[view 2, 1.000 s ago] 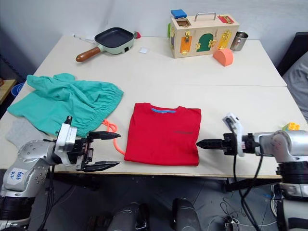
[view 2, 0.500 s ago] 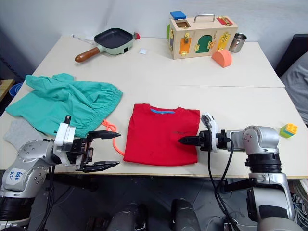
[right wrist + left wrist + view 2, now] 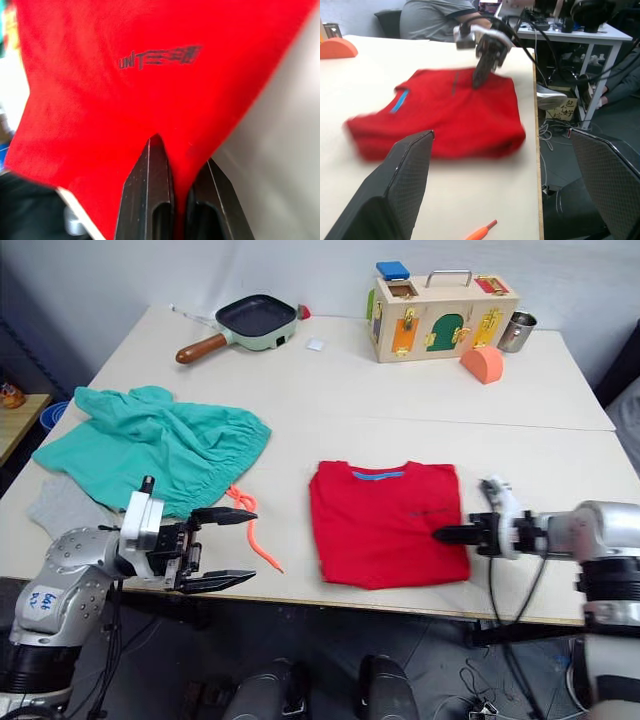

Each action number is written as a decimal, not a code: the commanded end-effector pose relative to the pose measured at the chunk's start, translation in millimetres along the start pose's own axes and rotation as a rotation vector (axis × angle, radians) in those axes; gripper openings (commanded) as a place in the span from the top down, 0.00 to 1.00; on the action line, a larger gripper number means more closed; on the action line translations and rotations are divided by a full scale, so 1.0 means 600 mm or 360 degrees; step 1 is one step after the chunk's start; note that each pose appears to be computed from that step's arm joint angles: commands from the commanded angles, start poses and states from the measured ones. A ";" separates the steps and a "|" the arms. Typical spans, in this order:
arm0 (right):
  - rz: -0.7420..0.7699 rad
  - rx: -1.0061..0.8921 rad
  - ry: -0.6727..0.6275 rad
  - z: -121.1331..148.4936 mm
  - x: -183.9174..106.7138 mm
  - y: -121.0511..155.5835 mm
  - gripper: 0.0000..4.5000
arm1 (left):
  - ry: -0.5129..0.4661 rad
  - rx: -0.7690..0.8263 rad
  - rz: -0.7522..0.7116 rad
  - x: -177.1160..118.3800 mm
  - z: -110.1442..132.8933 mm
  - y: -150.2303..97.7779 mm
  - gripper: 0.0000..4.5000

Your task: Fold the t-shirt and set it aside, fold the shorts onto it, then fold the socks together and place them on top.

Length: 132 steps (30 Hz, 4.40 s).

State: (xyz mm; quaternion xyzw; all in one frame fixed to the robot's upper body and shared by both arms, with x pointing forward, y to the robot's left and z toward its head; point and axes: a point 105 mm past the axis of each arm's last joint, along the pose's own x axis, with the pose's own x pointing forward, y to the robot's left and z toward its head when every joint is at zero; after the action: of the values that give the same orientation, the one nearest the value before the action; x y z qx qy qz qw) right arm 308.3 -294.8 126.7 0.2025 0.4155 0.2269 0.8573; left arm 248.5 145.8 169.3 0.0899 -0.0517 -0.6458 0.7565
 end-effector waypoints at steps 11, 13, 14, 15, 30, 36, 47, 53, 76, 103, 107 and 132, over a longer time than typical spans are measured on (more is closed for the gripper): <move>-0.0681 -0.0176 -0.0124 0.021 -0.129 -0.151 0.99 | -0.0015 0.0050 -0.0008 0.003 0.009 0.003 0.00; -0.0744 -0.0202 -0.0193 0.033 -0.140 -0.159 0.99 | -0.0011 0.0052 -0.0001 0.002 0.009 0.003 0.00; -0.0768 -0.0219 -0.0223 0.040 -0.145 -0.161 0.99 | -0.0011 0.0053 0.0001 0.002 0.009 0.004 0.00; -0.0792 -0.0228 -0.0245 0.045 -0.149 -0.162 0.99 | -0.0010 0.0053 0.0002 0.002 0.009 0.004 0.00; -0.0931 -0.0180 -0.0374 0.051 -0.151 -0.184 0.99 | 0.0011 0.0078 0.0004 -0.004 0.013 0.010 0.00; -0.0943 -0.0294 -0.0317 0.051 -0.183 -0.180 0.61 | 0.0018 0.0071 -0.0015 -0.005 0.011 0.014 0.00; -0.0837 -0.1145 -0.0547 0.113 -0.247 -0.119 0.00 | 0.0065 0.0060 0.0008 -0.024 0.008 0.024 0.00; -0.0551 -0.1484 -0.0685 0.116 -0.193 -0.076 0.00 | 0.0112 0.0046 0.0090 -0.048 0.002 0.024 0.00; 0.0956 -0.2026 -0.1148 -0.146 0.012 0.177 0.00 | 0.0431 -0.0290 0.1830 -0.374 -0.069 -0.121 0.00; 0.1212 -0.2019 -0.1288 -0.145 0.014 0.242 0.00 | 0.1185 0.0070 0.1250 -0.256 -0.058 0.078 0.00; 0.1171 -0.2002 -0.1311 -0.137 0.021 0.246 0.00 | 0.1264 0.0013 0.1166 -0.237 -0.096 0.121 0.00; 0.0880 -0.2015 -0.1344 -0.150 0.008 0.231 0.00 | 0.0523 0.0318 0.0300 0.115 0.006 0.218 0.99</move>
State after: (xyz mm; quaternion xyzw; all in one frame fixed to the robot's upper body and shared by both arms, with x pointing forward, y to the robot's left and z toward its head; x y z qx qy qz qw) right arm 209.5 -162.6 139.6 -0.1404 -0.2030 0.5323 0.8098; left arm 390.0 119.6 192.9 0.2539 0.0143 -0.5082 0.8228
